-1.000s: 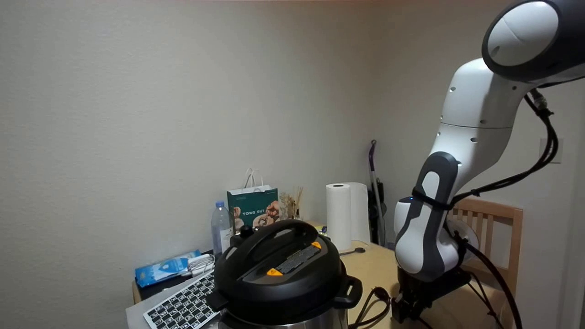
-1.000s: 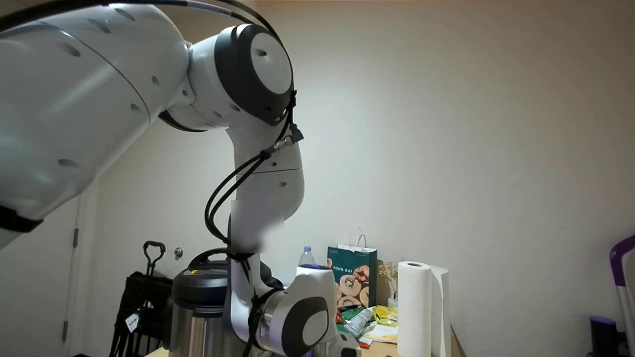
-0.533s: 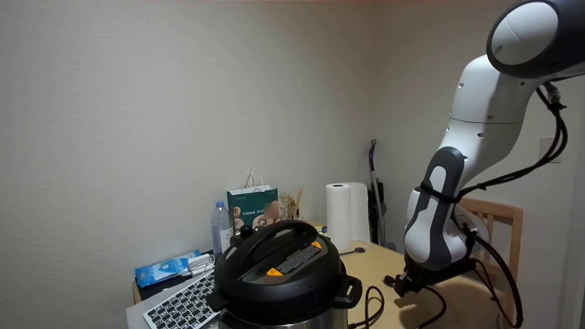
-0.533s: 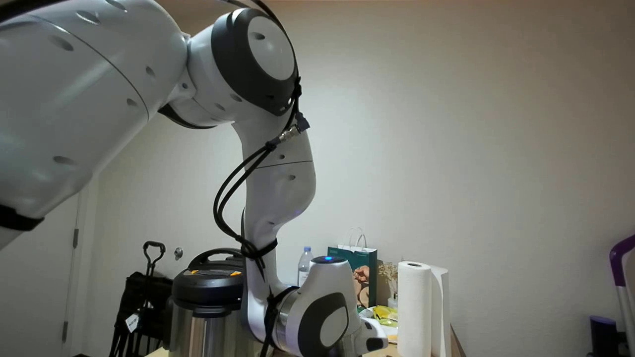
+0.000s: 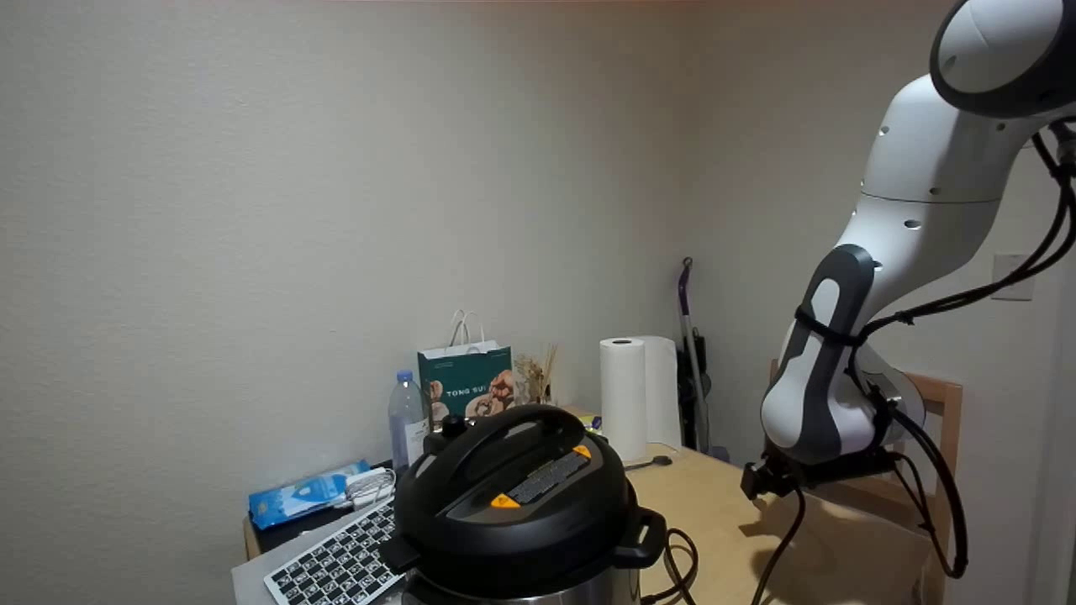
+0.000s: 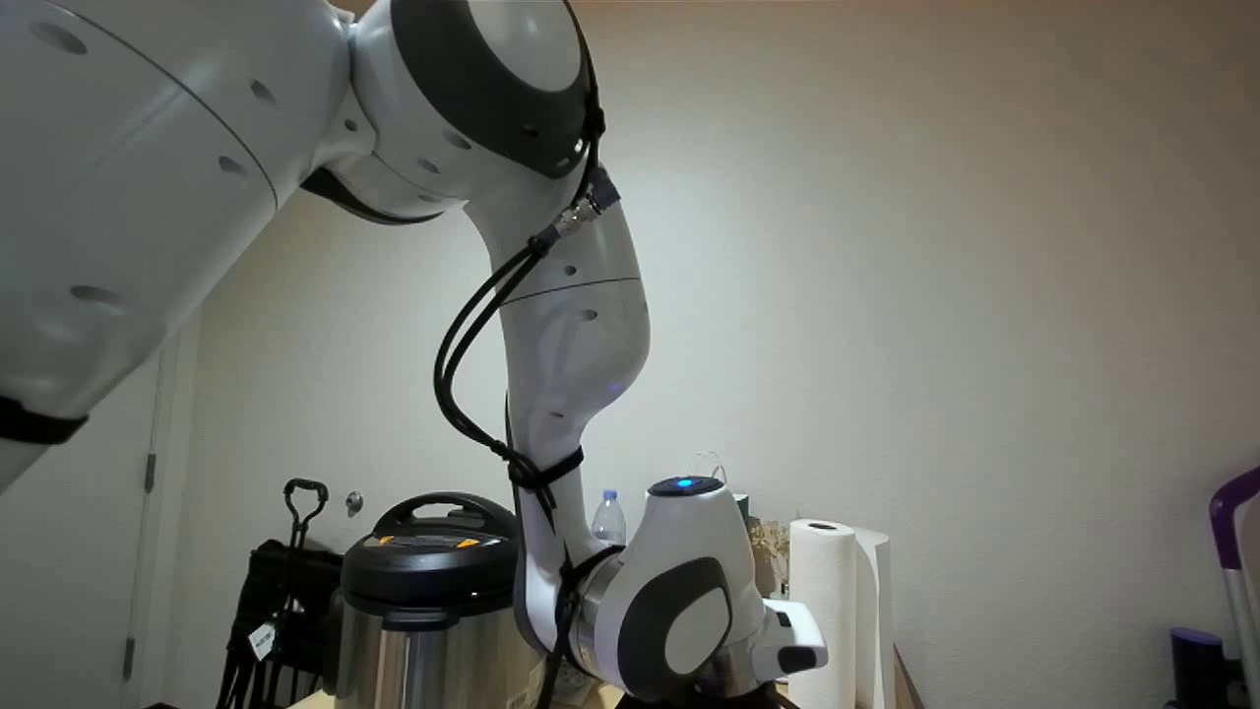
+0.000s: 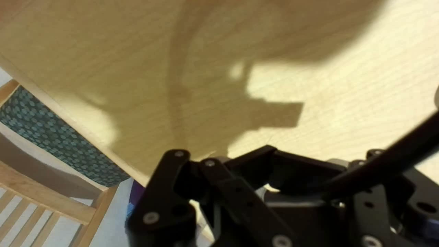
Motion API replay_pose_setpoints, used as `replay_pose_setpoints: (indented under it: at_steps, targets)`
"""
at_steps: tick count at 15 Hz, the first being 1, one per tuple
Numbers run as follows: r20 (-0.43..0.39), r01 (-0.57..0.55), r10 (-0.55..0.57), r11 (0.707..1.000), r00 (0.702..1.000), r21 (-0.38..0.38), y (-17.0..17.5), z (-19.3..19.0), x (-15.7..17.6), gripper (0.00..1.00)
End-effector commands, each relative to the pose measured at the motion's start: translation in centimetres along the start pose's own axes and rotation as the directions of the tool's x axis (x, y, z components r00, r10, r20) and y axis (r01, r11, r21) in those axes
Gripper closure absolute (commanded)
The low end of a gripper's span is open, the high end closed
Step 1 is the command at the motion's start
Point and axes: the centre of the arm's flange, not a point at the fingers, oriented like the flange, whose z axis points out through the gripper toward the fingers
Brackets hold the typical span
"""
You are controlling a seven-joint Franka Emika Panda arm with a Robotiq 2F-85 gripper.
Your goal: Straighten the cable of the cooker
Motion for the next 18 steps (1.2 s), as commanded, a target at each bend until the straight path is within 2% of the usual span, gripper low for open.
replay_pose_setpoints:
  at_steps: [1,3,6,12,13,14,15,18]
  targets:
    - [0.007,0.028,-0.028,1.0,1.0,0.004,-1.0,0.6,-0.3,1.0]
    - [-0.021,0.008,-0.008,1.0,1.0,-0.002,-0.6,0.3,0.9,1.0]
    - [-0.101,-0.079,0.077,0.997,0.992,-0.016,2.5,-1.8,4.2,1.0]
    - [-0.25,-0.276,0.259,0.961,0.933,-0.032,9.7,-6.0,8.1,1.0]
    - [-0.261,-0.3,0.282,0.953,0.923,-0.032,10.4,-6.4,8.3,1.0]
    - [-0.256,-0.296,0.276,0.954,0.926,-0.04,10.4,-6.0,8.2,1.0]
    - [-0.229,-0.254,0.237,0.966,0.944,-0.049,9.9,-5.4,8.3,1.0]
    - [-0.233,-0.269,0.251,0.962,0.94,-0.05,10.3,-5.6,8.4,1.0]
